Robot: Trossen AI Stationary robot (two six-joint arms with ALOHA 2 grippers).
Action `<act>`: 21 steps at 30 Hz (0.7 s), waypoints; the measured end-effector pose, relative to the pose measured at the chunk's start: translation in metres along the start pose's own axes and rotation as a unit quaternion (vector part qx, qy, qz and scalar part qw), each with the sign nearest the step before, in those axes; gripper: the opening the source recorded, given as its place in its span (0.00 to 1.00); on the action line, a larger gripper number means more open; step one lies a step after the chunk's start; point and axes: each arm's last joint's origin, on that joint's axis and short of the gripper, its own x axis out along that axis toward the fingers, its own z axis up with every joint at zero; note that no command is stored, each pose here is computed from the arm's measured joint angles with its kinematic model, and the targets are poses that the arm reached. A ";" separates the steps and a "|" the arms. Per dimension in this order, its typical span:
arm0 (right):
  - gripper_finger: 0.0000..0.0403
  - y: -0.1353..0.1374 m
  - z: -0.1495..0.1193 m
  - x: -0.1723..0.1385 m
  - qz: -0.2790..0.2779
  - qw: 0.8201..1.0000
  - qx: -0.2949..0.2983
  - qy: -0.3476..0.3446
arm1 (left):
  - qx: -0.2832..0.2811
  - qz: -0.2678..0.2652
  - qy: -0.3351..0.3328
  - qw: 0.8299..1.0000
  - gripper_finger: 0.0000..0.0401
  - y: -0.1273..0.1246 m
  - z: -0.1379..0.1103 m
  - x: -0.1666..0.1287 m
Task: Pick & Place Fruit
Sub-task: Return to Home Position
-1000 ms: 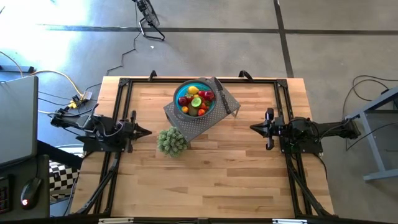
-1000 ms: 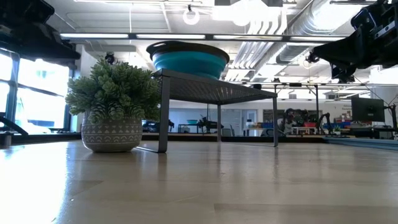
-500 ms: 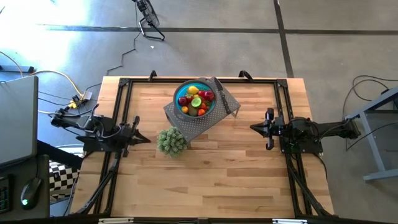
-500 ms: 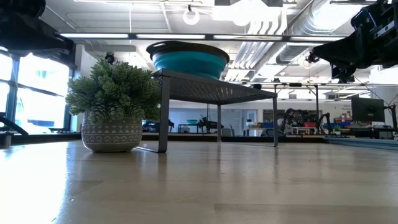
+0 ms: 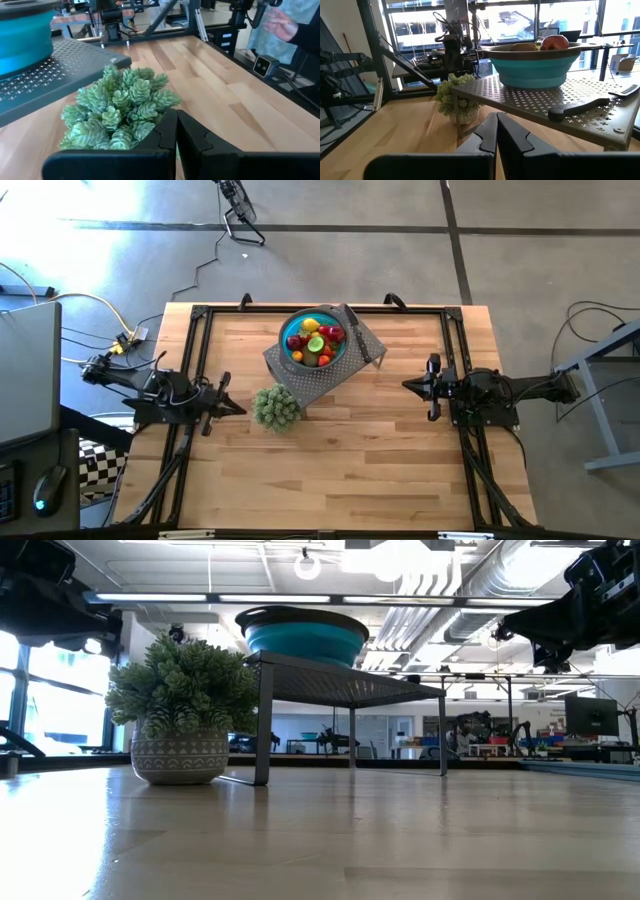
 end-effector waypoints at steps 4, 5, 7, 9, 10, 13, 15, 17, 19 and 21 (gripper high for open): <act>0.01 0.000 0.000 0.000 0.000 1.000 0.000 0.000 | -0.012 0.000 0.002 1.000 0.00 0.000 -0.001 0.000; 0.01 0.000 0.000 0.000 0.000 1.000 0.000 0.000 | -0.016 0.000 0.003 1.000 0.00 0.000 -0.001 0.000; 0.01 0.000 0.000 0.000 0.000 1.000 0.000 0.000 | -0.020 0.000 0.004 1.000 0.00 0.000 -0.001 0.000; 0.01 0.000 0.000 0.000 0.000 1.000 0.000 0.000 | -0.020 0.000 0.004 1.000 0.00 0.000 -0.001 0.000; 0.01 0.000 0.000 0.000 0.000 1.000 0.000 0.000 | -0.020 0.000 0.004 1.000 0.00 0.000 -0.001 0.000; 0.01 0.000 0.000 0.000 0.000 1.000 0.000 0.000 | -0.020 0.000 0.006 1.000 0.00 0.000 -0.002 0.000; 0.01 0.000 0.000 0.000 0.000 1.000 0.000 0.000 | -0.020 0.000 0.006 1.000 0.00 0.000 -0.002 0.000; 0.01 0.000 0.000 0.000 0.000 1.000 0.000 0.000 | -0.020 0.000 0.007 1.000 0.00 0.000 -0.002 0.000; 0.01 0.000 0.000 0.000 0.000 1.000 0.000 0.000 | -0.020 0.000 0.007 1.000 0.00 0.000 -0.002 0.000; 0.01 0.000 0.000 0.000 0.000 1.000 0.000 0.000 | -0.020 0.000 0.007 1.000 0.00 0.000 -0.002 0.000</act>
